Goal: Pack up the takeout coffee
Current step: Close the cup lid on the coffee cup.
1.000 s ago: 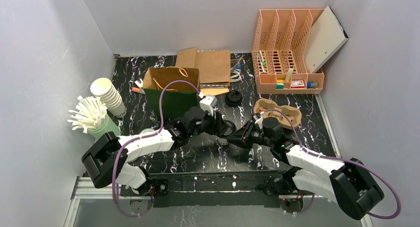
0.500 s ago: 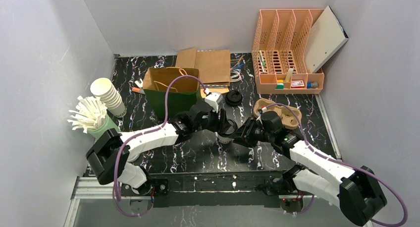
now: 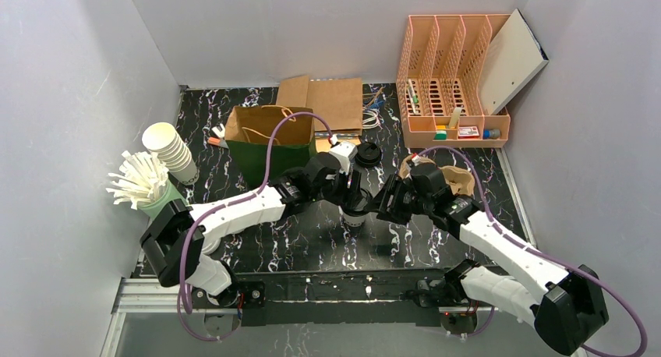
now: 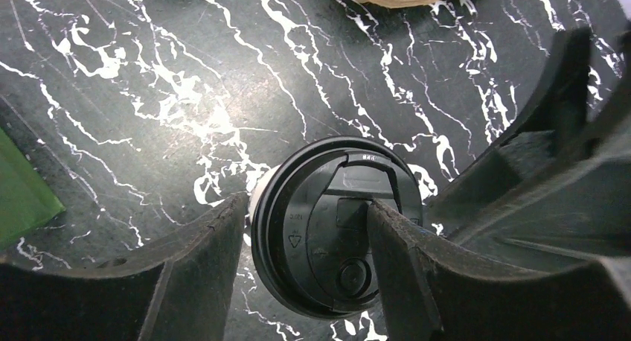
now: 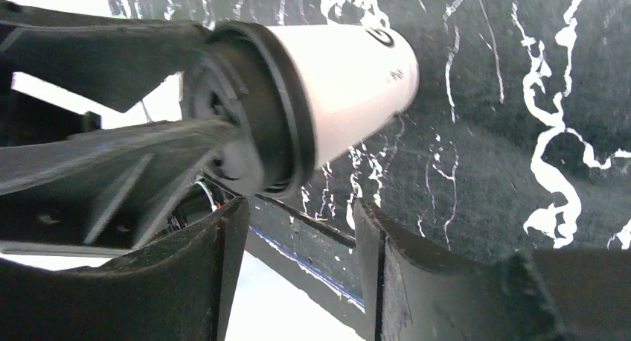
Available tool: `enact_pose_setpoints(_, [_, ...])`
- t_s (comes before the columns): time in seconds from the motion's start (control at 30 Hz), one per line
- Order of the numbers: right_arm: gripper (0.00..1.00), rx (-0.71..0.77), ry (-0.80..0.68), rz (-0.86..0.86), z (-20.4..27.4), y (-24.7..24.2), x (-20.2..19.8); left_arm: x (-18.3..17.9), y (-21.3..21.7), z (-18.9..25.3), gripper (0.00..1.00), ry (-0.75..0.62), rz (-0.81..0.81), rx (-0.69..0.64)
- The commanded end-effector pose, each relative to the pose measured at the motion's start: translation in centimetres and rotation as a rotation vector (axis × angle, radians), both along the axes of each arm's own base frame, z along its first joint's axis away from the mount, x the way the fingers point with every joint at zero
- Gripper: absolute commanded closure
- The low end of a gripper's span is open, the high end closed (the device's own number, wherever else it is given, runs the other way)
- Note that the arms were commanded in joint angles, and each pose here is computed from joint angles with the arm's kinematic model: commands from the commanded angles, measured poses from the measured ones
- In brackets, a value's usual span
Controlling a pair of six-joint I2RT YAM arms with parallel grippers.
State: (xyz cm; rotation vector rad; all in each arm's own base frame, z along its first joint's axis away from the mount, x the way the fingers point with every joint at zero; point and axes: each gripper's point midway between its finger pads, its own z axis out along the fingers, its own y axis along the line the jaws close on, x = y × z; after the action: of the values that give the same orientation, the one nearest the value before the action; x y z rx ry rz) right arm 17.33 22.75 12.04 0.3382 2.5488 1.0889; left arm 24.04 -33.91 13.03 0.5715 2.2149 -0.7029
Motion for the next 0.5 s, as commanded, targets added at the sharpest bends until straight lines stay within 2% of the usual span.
enact_pose_setpoints(0.0, [0.35,-0.036,-0.133,0.064,3.3,0.2,1.5,-0.6,2.1,-1.7,0.39,0.022,-0.001,0.152])
enact_pose_setpoints(0.17, [0.31,-0.098,-0.194,0.093,4.3,-0.2,2.4,0.1,2.0,0.7,0.3,-0.02,0.006,0.142])
enact_pose_setpoints(0.47, [0.47,-0.202,-0.319,0.144,5.2,-1.3,4.2,0.1,2.0,5.3,0.27,-0.066,0.018,0.063])
